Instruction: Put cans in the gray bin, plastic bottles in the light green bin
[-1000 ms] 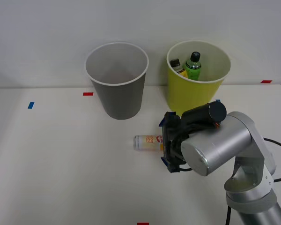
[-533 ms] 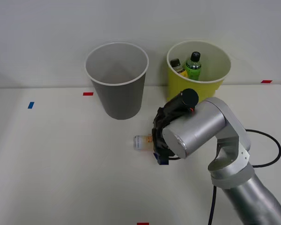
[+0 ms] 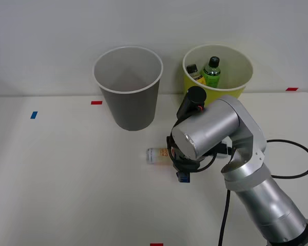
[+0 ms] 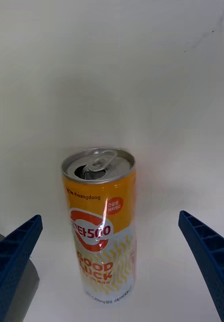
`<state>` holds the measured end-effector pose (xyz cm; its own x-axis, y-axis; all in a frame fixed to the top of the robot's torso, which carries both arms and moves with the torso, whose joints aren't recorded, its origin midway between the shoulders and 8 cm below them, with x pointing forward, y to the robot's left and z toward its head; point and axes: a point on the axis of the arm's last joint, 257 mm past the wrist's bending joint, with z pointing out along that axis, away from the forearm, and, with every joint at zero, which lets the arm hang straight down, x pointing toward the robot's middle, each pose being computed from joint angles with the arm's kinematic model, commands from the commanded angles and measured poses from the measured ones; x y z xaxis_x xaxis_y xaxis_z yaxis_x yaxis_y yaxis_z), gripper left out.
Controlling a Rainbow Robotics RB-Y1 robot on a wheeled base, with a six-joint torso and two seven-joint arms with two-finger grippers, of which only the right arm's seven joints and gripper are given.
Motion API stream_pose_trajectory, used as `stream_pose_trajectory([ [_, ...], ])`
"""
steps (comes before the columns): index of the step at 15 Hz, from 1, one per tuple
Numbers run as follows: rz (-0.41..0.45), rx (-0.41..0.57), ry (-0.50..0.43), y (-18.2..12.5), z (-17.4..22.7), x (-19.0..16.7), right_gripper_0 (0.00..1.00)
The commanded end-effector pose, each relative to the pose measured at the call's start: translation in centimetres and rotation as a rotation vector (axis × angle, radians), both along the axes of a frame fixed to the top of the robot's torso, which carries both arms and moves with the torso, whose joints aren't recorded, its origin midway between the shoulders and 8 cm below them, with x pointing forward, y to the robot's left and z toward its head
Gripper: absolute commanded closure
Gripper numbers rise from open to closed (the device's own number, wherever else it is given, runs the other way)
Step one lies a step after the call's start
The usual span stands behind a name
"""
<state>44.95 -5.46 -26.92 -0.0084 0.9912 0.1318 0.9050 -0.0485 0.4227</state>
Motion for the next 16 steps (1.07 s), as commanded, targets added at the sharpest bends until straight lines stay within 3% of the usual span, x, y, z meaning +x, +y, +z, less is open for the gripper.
stream_pose_trajectory([
  [1,-0.024,0.004,0.045,0.6,-1.2,0.5,0.06],
  [8,-0.045,0.057,0.038,3.0,-1.9,2.2,0.06],
  [16,-0.040,0.043,0.032,2.9,-1.9,2.3,0.06],
])
